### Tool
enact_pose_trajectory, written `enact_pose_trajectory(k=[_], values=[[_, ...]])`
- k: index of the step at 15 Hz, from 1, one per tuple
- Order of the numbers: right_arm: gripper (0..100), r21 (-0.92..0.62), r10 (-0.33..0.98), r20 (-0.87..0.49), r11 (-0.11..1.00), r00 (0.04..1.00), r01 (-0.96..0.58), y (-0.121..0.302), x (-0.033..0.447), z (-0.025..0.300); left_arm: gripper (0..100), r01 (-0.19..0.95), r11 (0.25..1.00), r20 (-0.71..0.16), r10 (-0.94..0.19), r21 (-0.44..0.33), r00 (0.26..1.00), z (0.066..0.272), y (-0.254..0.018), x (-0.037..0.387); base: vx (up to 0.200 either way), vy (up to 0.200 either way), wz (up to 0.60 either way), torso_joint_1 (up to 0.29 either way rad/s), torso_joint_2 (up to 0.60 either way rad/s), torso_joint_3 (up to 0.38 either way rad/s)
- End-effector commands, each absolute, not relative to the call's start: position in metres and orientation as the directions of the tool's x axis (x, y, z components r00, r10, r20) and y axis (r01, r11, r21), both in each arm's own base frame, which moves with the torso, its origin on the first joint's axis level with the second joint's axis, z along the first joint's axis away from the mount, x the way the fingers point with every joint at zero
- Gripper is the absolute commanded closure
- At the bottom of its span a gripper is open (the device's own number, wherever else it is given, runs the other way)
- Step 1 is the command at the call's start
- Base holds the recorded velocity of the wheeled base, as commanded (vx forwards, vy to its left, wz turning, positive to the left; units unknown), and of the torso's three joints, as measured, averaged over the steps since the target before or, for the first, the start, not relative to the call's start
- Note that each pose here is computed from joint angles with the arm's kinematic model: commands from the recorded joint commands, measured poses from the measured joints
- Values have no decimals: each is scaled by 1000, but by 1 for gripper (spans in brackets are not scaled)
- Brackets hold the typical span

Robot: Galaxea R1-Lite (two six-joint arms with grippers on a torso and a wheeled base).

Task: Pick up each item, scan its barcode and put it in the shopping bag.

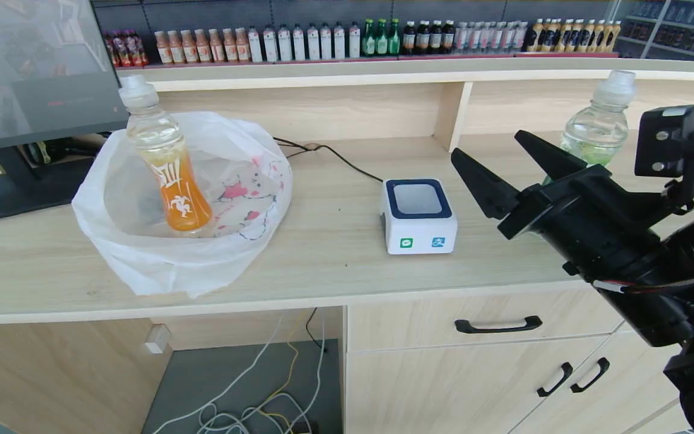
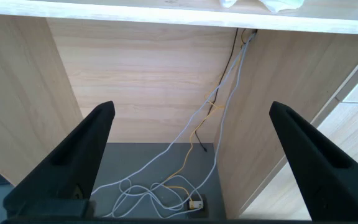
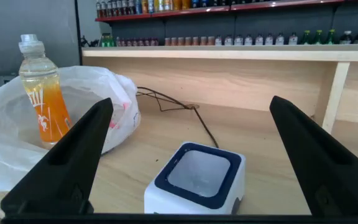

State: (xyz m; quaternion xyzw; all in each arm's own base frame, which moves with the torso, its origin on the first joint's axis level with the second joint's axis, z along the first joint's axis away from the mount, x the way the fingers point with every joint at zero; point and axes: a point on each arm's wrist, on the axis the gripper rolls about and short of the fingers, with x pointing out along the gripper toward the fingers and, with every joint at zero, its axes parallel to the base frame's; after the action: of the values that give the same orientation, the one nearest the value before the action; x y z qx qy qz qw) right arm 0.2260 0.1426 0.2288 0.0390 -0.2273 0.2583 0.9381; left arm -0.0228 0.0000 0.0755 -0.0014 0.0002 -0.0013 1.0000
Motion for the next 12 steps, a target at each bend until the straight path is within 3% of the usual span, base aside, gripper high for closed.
enact_pose_trajectory(k=[1, 8, 12], values=[[0, -45, 468, 443, 863, 765, -502, 143, 227, 228, 0, 3, 1000, 0, -3, -3, 1000, 75, 0, -23, 0, -200, 0, 2, 2, -2], [0, -45, 470, 434, 863, 768, -503, 143, 227, 225, 0, 3, 1000, 0, -3, -2, 1000, 75, 0, -23, 0, -200, 0, 0, 4, -2], [0, -46, 474, 423, 862, 772, -505, 144, 226, 222, 0, 3, 1000, 0, -3, -3, 1000, 75, 0, -23, 0, 0, 0, 0, 0, 0]])
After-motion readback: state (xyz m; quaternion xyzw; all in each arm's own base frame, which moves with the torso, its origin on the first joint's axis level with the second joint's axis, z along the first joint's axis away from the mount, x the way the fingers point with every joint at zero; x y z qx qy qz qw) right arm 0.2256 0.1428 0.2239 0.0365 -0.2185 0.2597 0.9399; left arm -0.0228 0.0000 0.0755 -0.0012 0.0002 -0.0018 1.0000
